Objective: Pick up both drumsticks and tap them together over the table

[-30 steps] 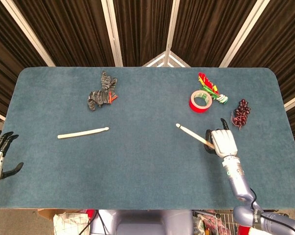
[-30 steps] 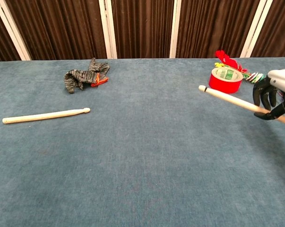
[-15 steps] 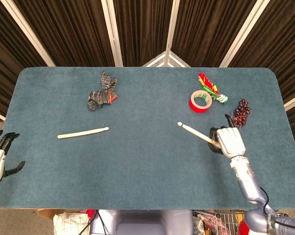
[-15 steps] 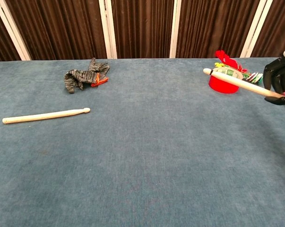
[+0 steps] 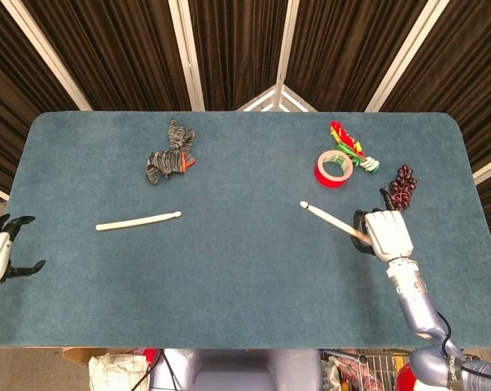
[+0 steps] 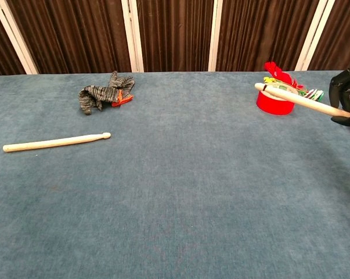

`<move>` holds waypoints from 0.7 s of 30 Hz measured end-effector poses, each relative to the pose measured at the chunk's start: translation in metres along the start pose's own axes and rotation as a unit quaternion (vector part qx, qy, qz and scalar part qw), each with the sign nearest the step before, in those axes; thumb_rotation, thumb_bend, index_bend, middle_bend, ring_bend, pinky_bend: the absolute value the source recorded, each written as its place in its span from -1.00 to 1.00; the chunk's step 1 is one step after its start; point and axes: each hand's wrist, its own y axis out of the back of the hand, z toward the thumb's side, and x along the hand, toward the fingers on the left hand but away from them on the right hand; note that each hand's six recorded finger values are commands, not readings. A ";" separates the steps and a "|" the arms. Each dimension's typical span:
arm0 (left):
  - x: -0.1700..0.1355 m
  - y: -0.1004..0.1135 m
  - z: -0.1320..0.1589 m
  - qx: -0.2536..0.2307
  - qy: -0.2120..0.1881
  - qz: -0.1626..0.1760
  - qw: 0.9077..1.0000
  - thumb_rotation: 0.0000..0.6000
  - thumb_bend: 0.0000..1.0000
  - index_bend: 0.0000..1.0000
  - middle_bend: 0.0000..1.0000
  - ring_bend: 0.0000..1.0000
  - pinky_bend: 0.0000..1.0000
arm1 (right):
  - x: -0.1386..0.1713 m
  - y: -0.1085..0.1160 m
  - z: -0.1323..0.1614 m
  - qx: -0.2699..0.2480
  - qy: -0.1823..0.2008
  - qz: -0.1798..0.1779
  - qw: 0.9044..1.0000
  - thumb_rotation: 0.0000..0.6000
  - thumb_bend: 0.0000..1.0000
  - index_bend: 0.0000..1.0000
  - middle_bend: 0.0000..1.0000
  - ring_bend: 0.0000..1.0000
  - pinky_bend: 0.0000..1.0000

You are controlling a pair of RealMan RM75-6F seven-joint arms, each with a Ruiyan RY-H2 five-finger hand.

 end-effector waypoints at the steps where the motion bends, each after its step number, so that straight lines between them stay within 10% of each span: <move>1: 0.006 0.002 0.003 -0.006 0.002 -0.007 1.000 1.00 -0.38 -0.60 -0.62 -1.00 -1.00 | 0.000 0.000 0.000 0.000 0.000 -0.001 1.000 1.00 -0.05 0.68 0.38 0.09 -0.93; 21: 0.077 -0.011 0.035 0.040 0.037 -0.047 0.997 1.00 -0.30 -0.35 -0.44 -1.00 -1.00 | 0.004 0.004 -0.007 0.001 -0.006 -0.004 1.000 1.00 -0.05 0.68 0.38 0.10 -0.93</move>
